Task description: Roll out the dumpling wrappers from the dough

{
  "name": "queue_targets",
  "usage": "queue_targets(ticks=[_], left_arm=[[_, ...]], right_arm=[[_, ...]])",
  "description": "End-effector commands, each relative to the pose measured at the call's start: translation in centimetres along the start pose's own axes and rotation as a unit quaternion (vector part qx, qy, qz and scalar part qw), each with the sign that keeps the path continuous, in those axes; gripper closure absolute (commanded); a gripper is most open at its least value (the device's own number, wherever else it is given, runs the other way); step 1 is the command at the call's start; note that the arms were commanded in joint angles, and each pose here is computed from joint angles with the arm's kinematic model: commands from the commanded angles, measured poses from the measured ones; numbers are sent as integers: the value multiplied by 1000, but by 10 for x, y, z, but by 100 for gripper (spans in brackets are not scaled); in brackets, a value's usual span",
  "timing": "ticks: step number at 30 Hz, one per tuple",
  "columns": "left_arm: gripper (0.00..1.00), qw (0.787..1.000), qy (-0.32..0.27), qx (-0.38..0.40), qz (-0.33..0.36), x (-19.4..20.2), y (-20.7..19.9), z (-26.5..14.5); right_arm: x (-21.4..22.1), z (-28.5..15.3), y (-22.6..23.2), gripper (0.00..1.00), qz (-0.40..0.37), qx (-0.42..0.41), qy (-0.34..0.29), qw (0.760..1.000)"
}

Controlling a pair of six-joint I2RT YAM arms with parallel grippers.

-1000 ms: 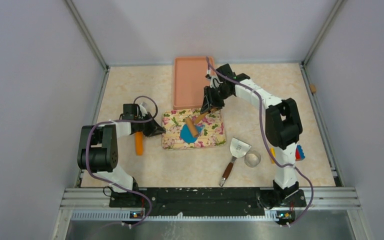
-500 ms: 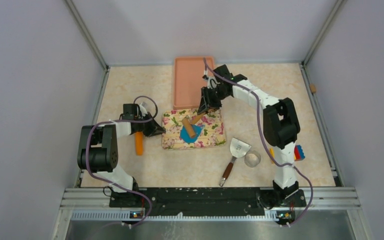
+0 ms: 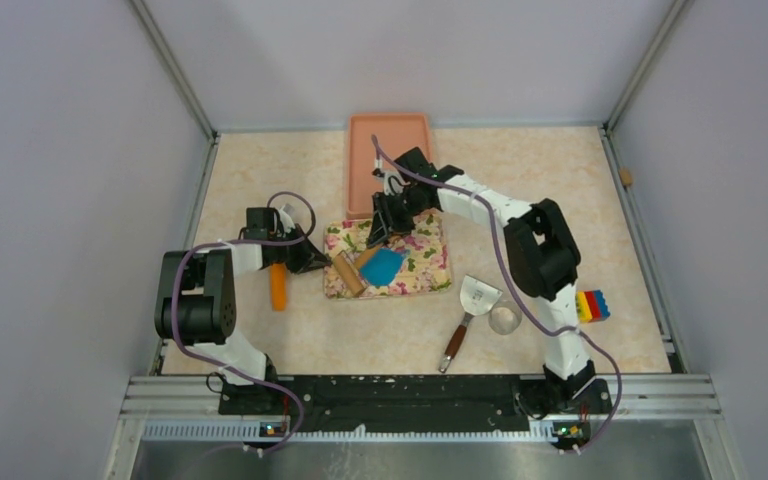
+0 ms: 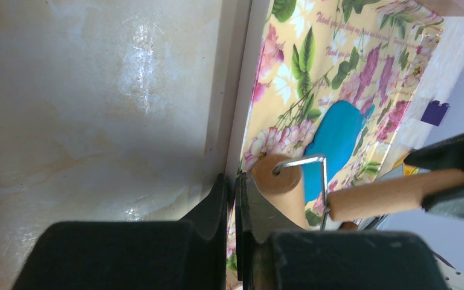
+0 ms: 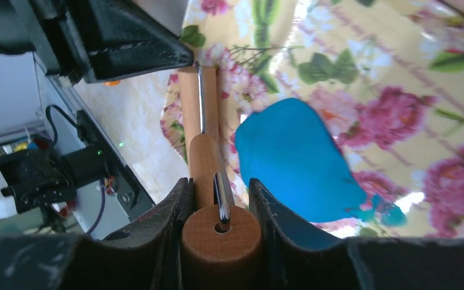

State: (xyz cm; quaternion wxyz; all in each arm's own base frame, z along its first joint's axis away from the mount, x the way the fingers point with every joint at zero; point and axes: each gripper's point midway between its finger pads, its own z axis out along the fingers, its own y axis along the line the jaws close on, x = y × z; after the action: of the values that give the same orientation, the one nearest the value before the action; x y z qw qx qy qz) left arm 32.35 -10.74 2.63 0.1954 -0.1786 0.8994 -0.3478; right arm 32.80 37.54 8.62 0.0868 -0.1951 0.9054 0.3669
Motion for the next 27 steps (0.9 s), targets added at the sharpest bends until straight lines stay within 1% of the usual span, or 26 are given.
queue_targets(ticks=[1, 4, 7, 11, 14, 17, 23, 27], left_arm=[[100, 1000, -12, -17, -15, -5, 5, 0], [100, 1000, -11, -16, -16, -6, 4, 1], [100, 1000, -11, -15, -15, -7, 3, 0], [100, 1000, -11, -15, -13, -7, 4, 0], [100, 1000, -10, -16, -13, -5, 4, 0], [100, 1000, -12, -15, -13, -6, 4, 0], [100, 1000, -11, -14, -13, -5, 3, 0], [100, 1000, -16, -13, -11, -6, 2, -1]], right_arm=[[24, 28, -58, 100, -67, 129, 36, 989], [2, 21, -14, 100, -115, 64, 7, 991], [-13, -4, 16, 100, -150, 32, -21, 988], [-20, -48, 32, 100, -163, 15, -49, 985], [-15, -67, 24, 100, -151, 16, -50, 987], [-9, -71, 9, 100, -141, 25, -44, 989], [-5, -60, -19, 100, -122, 55, -32, 991], [6, -47, -42, 100, -115, 87, -6, 990]])
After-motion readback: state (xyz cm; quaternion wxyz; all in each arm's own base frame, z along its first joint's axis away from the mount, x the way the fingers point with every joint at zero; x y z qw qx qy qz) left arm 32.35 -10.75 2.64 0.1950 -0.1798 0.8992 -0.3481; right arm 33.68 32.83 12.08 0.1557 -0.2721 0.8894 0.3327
